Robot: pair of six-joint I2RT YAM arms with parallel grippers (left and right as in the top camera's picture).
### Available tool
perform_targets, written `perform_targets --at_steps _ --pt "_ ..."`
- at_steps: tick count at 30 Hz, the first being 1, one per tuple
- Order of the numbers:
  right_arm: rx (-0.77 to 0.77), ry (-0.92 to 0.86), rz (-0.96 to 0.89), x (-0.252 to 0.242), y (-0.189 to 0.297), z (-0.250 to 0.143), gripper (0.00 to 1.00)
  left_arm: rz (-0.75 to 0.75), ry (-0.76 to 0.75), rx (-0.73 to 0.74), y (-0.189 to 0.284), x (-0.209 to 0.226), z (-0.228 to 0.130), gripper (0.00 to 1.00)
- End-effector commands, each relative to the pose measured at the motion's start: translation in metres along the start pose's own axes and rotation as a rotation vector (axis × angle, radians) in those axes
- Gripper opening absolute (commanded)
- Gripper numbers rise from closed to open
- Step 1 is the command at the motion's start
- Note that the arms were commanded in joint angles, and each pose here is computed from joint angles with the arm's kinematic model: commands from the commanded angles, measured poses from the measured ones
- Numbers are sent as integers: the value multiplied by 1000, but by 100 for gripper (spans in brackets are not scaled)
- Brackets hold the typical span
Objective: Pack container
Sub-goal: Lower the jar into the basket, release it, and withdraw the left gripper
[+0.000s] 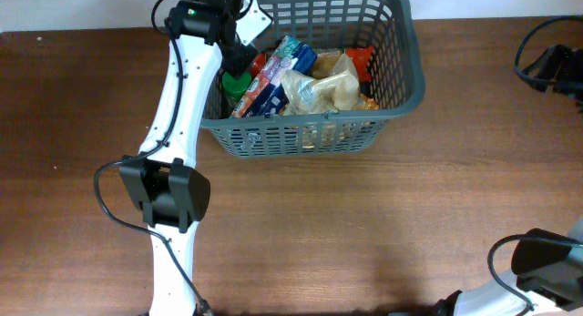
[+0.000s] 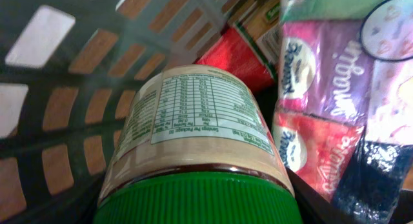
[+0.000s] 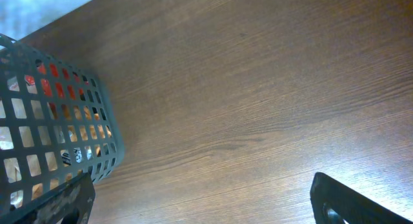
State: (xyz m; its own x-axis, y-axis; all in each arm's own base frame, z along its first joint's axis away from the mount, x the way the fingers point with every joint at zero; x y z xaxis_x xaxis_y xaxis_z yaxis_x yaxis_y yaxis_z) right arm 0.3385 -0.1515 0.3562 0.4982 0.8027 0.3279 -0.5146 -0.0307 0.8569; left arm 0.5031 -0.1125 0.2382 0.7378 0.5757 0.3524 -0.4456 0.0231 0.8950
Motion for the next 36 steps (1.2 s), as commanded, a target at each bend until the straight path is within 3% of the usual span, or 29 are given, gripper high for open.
perform_targets --at_steps 1,3,4,5,7,15,24,29,36 --pt "-5 -7 10 1 2 -1 99 20 40 27 0 3 -3 2" --pt "-5 -7 10 1 2 -1 99 13 39 35 0 2 -5 6" --pt "-5 -7 10 1 2 -1 99 12 38 36 0 1 -5 17" --pt "-5 -7 10 1 2 -1 99 11 39 36 0 1 -5 34" --pt "-5 -7 10 1 2 -1 99 13 39 35 0 1 -5 99" --pt "-5 -7 10 1 2 -1 98 84 147 -31 31 16 5 99" --pt "-5 -7 10 1 2 -1 99 270 301 -280 157 44 7 99" --pt "-5 -7 10 1 2 -1 99 351 449 -314 204 62 -28 99" --pt "-5 -7 10 1 2 -1 99 402 826 -144 200 106 -127 99"
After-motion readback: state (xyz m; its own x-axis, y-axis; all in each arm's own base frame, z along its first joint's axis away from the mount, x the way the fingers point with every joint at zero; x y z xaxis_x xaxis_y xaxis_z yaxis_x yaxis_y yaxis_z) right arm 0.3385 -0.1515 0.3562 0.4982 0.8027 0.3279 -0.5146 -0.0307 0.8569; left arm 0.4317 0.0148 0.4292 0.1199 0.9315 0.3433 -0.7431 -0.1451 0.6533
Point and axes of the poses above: each gripper's point midway between its finger pads, its own y axis back along the fingers, its own x axis along the line the jaws close on, z = x × y, the point moved 6 cm from there along y, back along the fingers, and after that the axes turned 14 degrees about -y, right-handed, at the moved point
